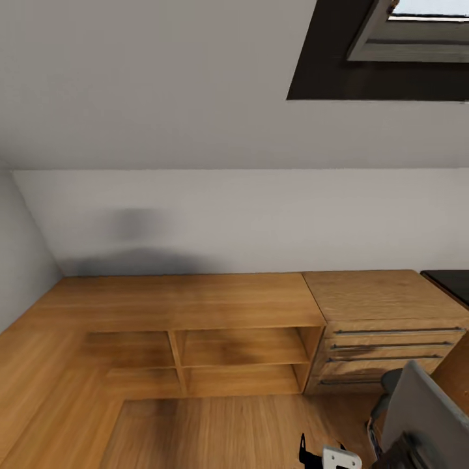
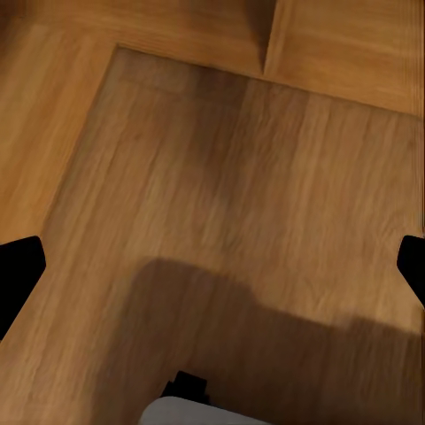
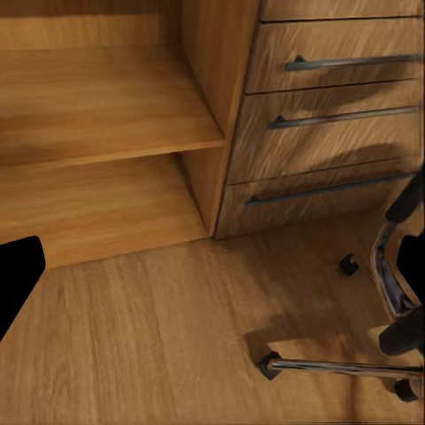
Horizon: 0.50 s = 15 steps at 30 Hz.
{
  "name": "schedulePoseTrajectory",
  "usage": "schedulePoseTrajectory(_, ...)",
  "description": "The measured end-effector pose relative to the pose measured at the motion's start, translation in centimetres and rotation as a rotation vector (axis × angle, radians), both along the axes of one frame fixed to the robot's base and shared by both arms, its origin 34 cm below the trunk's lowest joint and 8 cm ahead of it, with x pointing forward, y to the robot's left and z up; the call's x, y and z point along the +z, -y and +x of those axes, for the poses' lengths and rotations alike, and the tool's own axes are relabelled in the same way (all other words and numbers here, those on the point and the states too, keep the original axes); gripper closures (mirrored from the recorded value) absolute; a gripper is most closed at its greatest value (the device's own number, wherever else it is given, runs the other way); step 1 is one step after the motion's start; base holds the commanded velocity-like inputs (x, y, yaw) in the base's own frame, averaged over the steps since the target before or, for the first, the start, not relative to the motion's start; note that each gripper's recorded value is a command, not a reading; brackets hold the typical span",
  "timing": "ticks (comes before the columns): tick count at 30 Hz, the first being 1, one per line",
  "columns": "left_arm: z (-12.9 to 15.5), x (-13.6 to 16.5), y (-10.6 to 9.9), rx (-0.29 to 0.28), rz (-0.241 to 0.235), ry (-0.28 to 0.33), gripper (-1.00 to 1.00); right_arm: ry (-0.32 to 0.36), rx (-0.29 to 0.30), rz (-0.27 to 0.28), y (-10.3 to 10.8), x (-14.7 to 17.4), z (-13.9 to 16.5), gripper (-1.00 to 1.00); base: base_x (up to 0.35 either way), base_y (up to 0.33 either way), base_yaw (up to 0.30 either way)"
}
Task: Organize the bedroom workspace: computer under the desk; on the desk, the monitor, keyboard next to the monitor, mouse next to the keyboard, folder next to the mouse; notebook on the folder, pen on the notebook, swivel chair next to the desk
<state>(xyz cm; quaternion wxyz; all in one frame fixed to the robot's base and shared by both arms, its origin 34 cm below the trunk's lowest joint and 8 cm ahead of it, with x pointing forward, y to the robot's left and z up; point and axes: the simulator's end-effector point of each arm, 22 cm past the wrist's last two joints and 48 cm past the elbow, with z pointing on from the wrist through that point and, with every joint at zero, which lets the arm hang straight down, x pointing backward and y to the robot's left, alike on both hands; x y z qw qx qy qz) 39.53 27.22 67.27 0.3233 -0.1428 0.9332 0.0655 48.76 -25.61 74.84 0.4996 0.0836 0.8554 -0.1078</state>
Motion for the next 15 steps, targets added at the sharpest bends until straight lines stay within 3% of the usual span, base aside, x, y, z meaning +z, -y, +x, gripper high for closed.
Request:
schedulePoseTrajectory(6, 0.03, 0.02, 0.00, 0.000, 0.000, 0.001, -1.00, 0.000, -0.001, 0.001, -0.01, 0.00, -0.01, -1.00, 0.043, 0.097, -0.300)
schedulePoseTrajectory(15, 0.00, 0.00, 0.01, -0.001, 0.000, 0.000, -1.00, 0.000, -0.004, 0.001, 0.02, 0.00, -0.01, -1.00, 0.131, 0.257, -0.295)
